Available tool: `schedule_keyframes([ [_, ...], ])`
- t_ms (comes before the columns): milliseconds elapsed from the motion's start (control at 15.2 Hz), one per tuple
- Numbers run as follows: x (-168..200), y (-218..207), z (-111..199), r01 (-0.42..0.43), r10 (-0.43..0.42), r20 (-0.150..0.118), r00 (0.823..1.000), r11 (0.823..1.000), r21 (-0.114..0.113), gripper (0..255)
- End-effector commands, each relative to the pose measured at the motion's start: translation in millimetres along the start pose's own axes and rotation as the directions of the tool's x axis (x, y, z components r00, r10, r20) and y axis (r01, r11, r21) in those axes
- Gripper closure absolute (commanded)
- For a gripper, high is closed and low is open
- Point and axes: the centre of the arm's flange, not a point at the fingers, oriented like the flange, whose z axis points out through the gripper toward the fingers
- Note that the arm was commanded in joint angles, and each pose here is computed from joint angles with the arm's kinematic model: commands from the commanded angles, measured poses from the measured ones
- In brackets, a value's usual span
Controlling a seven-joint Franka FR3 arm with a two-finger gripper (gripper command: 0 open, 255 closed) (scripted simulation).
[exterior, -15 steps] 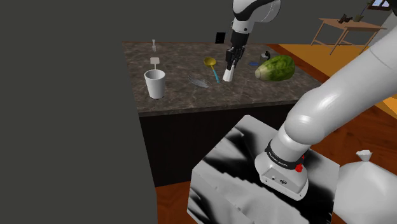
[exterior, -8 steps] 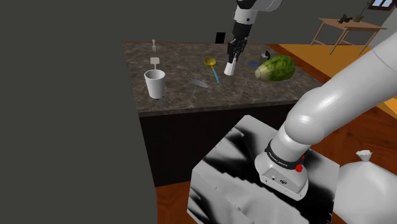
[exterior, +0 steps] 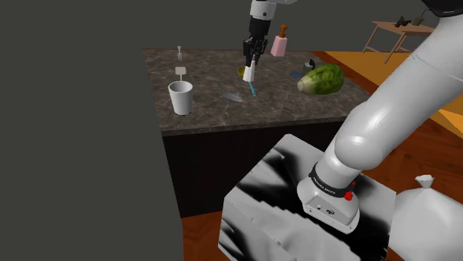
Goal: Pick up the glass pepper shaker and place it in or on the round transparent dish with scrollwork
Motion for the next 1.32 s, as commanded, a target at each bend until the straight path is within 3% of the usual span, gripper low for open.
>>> schedule_keyframes([
  [0,21.4,-17.9,-2.0,-0.001,0.001,0.0,1.0,1.0,0.001,255],
  [198,58.2,-44.3,-6.9,-0.001,0.001,0.0,1.0,1.0,0.001,255],
  [1254,59.8,-35.8,77.1,-0.001,0.001,0.0,1.0,1.0,0.001,255],
])
